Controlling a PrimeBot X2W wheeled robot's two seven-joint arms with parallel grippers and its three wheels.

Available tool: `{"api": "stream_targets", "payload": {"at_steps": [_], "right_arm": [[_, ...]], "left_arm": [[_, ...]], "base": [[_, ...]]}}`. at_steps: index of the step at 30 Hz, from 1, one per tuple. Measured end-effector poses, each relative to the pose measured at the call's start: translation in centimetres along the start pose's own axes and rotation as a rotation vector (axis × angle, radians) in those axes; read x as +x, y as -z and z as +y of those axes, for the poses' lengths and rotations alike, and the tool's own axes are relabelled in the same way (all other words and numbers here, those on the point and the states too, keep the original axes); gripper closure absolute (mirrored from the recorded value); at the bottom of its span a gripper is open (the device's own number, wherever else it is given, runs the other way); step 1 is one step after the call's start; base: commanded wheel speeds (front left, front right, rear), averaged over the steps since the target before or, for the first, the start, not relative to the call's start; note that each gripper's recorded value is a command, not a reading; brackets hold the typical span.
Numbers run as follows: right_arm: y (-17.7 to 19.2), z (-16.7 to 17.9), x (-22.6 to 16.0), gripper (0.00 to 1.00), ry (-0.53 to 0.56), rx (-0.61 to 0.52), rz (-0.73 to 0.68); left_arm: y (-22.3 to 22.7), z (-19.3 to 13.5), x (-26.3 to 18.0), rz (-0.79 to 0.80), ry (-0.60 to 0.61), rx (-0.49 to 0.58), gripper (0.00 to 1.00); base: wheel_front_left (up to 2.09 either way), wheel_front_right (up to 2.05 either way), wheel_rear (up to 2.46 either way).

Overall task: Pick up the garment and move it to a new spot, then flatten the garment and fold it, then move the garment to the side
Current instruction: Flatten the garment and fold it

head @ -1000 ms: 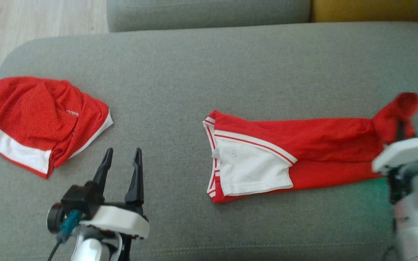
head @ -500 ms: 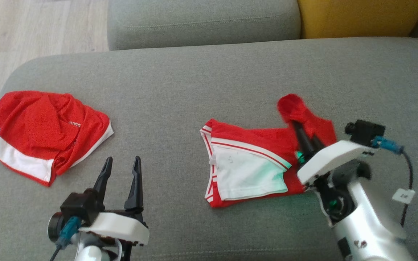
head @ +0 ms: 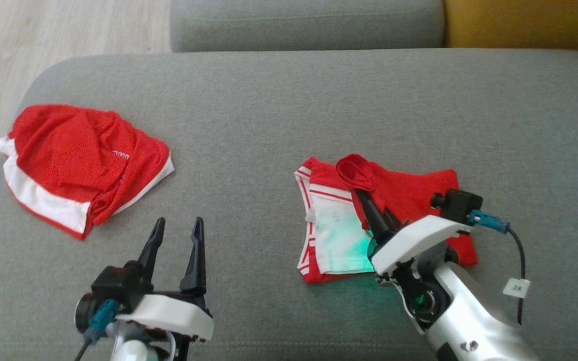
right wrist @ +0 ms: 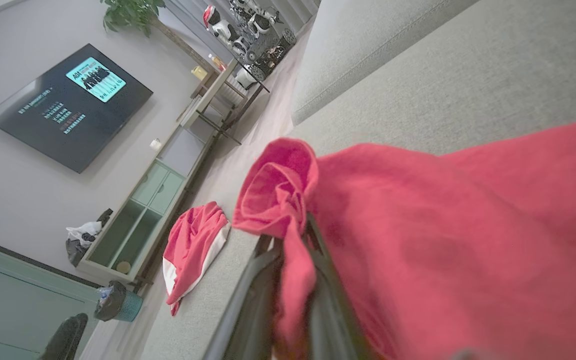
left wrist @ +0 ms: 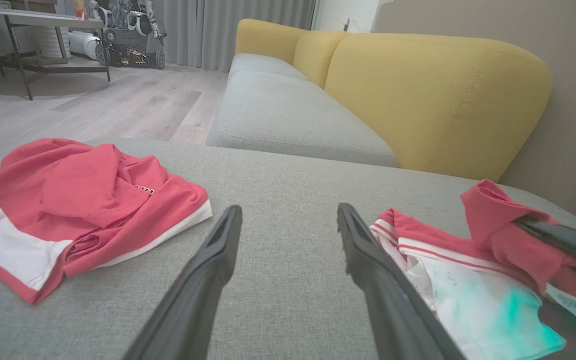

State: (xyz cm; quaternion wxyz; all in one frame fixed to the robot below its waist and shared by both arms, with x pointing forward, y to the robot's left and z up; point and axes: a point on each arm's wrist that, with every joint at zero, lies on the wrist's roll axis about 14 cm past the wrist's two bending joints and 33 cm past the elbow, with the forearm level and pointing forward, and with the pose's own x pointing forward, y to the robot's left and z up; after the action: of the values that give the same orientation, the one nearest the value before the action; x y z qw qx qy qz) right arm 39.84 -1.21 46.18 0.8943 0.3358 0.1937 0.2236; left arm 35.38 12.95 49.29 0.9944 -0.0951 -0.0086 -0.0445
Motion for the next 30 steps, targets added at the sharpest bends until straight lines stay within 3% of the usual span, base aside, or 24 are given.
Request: {"api": "stream_targets", "payload": {"at_steps": [5,7,12,18,24,30], "right_arm": [[1.4,0.1,1.5,0.97,-0.006,-0.044,0.042],[2.5,0.1,1.7,0.0,-0.007,-0.051,0.081],[4.7,1.3,1.2,0.0,-0.039,-0.04,0.137],[2.2,2.8,1.3,0.0,-0.074,-0.061,0.051],[-3.0,0.6,1.2,0.0,-0.008,-0.284,-0.079],[-8.9,-5.1,-1.6,0.0,0.125,-0.513,-0.164]], "left_arm": [[0.6,0.8,-0.3,0.021,-0.032,-0.007,0.0],[0.9,1.2,-0.5,0.029,-0.046,-0.006,0.0],[0.9,1.4,-0.7,0.029,-0.051,-0.004,0.0],[0.1,0.7,-0.7,0.003,-0.029,-0.01,0.0],[-0.8,-0.4,-0.5,-0.024,0.007,-0.012,0.0],[-1.3,-1.3,-0.2,-0.041,0.031,-0.024,0.0]], "base": [[0.0,0.0,0.0],[0.0,0.0,0.0],[0.0,0.0,0.0],[0.0,0.0,0.0],[0.0,0.0,0.0],[0.0,0.0,0.0]]}}
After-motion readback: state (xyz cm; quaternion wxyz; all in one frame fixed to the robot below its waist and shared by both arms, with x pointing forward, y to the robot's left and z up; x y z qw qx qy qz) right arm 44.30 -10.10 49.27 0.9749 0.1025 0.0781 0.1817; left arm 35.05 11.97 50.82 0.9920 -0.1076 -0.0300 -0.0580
